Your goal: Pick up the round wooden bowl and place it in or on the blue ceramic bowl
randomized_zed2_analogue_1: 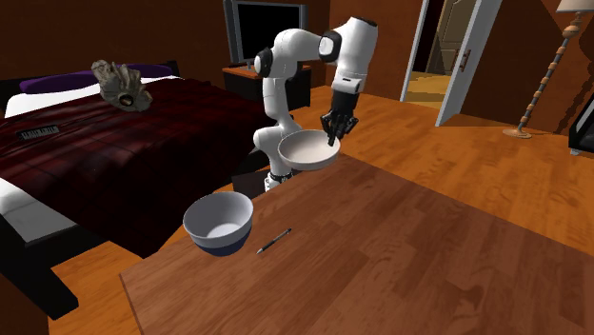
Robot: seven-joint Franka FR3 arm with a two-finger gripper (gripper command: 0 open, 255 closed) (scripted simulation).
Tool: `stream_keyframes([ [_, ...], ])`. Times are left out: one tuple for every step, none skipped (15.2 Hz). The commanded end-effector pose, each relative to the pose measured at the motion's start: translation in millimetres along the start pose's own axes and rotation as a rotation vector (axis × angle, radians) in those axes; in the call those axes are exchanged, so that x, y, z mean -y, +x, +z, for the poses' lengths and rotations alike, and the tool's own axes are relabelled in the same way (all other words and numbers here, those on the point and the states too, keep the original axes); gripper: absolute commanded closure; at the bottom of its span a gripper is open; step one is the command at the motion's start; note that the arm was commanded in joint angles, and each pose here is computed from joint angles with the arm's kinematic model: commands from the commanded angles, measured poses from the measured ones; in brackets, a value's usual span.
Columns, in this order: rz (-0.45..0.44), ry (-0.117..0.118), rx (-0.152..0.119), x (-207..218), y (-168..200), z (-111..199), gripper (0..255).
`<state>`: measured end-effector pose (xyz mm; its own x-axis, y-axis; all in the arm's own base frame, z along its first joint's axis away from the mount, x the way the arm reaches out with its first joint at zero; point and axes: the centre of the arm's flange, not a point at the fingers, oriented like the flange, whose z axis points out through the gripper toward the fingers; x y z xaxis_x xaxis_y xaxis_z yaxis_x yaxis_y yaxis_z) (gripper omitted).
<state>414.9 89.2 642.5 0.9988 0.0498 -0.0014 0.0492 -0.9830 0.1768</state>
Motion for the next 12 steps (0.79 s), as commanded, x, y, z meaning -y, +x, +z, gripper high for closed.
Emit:
stream_keyframes([
  [-0.001, 0.0, -0.001, -27, 4, 3, 255],
  [-0.001, 0.0, -0.001, -40, 6, 4, 255],
  [-0.001, 0.0, -0.001, -53, 7, 6, 255],
  [-0.001, 0.0, -0.001, -66, 9, 8, 255],
  [-0.001, 0.0, -0.001, -79, 11, 10, 255],
  [-0.001, 0.0, -0.001, -92, 12, 11, 255],
  [-0.001, 0.0, -0.001, -105, 14, 13, 255],
  [-0.001, 0.0, -0.001, -118, 16, 15, 255],
  [-0.001, 0.0, -0.001, -131, 18, 17, 255],
  [-0.001, 0.0, -0.001, -144, 19, 19, 255],
  [-0.001, 0.0, -0.001, -157, 21, 20, 255],
  [-0.001, 0.0, -0.001, -170, 23, 22, 255],
])
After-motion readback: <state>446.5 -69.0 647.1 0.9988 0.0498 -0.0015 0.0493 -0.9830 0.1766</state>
